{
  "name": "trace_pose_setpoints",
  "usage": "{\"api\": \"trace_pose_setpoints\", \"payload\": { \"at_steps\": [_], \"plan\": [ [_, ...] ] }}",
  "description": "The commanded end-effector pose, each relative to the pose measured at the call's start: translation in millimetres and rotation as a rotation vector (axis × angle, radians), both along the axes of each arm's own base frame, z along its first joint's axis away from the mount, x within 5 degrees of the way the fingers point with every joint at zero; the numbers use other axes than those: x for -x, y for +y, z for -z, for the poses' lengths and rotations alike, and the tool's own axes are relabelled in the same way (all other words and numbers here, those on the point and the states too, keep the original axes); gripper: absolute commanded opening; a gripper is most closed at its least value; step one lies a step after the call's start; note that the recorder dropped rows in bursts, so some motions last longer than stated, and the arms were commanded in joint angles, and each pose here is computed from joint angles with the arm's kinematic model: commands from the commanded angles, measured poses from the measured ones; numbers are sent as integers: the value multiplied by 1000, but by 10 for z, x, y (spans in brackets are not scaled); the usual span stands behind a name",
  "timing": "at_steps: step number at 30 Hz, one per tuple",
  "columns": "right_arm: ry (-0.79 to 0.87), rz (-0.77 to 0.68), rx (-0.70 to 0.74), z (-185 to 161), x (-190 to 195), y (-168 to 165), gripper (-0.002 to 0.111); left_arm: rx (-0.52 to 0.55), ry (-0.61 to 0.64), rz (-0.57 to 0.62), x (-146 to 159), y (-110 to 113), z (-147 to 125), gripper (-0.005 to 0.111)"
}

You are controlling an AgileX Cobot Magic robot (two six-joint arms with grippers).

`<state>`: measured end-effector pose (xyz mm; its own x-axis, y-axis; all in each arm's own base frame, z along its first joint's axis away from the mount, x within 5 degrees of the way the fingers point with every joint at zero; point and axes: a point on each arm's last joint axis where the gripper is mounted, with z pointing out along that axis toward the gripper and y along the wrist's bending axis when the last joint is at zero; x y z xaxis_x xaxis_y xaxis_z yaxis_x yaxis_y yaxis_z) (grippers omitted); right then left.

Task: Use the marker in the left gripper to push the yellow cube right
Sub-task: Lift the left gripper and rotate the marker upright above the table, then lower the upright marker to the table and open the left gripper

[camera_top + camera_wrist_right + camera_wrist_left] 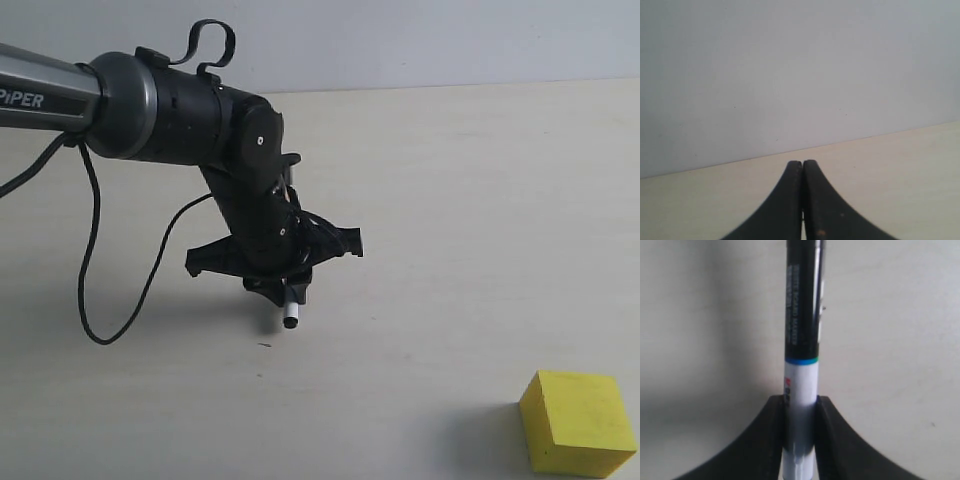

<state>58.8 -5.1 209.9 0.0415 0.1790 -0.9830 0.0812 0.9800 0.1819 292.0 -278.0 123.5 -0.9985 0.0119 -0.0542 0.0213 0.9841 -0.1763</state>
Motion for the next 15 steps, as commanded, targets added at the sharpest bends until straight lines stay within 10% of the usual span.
{"api": "trace_pose_setpoints", "payload": {
  "at_steps": [1,15],
  "plan": [
    [-15,6,6,0,6,-3,0,-7,23,-4,0,5,75,0],
    [-15,6,4,0,6,-3,0,28,24,8,1,-28,75,0]
  ]
}}
